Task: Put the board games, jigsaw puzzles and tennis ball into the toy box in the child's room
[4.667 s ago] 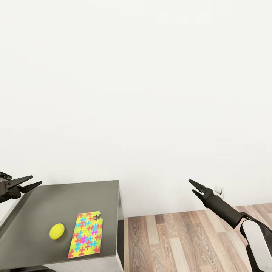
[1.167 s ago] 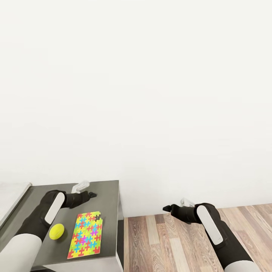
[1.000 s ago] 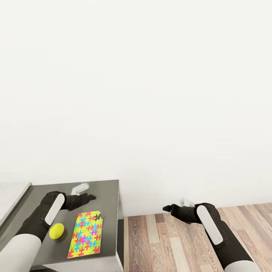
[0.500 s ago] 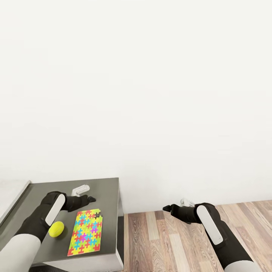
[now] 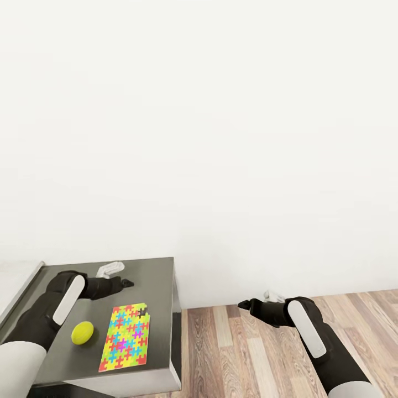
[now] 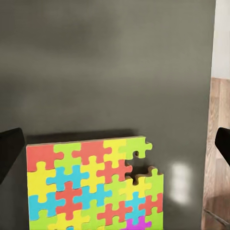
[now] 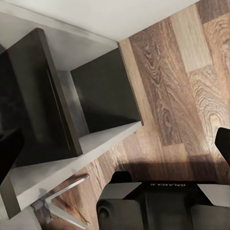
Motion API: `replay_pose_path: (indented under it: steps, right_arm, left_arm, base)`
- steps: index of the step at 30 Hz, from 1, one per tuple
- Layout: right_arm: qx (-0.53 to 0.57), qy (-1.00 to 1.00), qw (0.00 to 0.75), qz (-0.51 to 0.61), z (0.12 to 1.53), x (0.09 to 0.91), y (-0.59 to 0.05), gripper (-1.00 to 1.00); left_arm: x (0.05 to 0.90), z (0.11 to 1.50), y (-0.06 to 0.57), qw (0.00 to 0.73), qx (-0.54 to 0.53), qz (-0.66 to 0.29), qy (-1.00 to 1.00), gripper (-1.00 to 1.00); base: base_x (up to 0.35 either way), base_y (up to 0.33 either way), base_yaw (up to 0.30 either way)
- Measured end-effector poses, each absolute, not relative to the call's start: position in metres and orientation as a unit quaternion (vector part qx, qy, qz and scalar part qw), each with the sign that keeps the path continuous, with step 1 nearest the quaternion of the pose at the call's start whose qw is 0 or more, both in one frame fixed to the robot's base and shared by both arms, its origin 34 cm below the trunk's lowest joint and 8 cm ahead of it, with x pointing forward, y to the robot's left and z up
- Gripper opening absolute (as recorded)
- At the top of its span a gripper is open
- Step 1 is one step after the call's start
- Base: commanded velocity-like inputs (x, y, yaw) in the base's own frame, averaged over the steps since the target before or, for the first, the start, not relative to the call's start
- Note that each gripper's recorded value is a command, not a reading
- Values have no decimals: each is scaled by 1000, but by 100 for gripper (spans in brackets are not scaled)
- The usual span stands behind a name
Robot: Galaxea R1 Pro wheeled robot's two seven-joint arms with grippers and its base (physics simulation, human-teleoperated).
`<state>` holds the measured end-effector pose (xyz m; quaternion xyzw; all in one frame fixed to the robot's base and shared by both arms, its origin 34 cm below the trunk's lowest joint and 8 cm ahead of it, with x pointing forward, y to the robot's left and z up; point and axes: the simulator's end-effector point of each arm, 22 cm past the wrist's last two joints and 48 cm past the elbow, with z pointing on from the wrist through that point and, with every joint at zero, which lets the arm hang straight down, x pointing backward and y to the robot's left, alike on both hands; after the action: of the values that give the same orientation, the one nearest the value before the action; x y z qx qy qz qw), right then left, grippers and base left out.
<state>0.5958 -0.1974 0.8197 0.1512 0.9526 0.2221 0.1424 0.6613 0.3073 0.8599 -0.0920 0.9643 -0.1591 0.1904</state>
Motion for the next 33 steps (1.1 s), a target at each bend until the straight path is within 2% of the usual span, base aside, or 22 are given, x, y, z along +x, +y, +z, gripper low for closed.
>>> replay_pose_path:
  steps: [23,33]
  right_arm:
    - [153,952,142,223,819,596,-198,100]
    - [154,953,139,223,816,594,-198,100]
  left_arm:
    - [651,852,311,167,-96,-157,969,100]
    - [630,824,321,129,-120,-153,972,100]
  base:
    - [0,0,0]
    - [0,0,0]
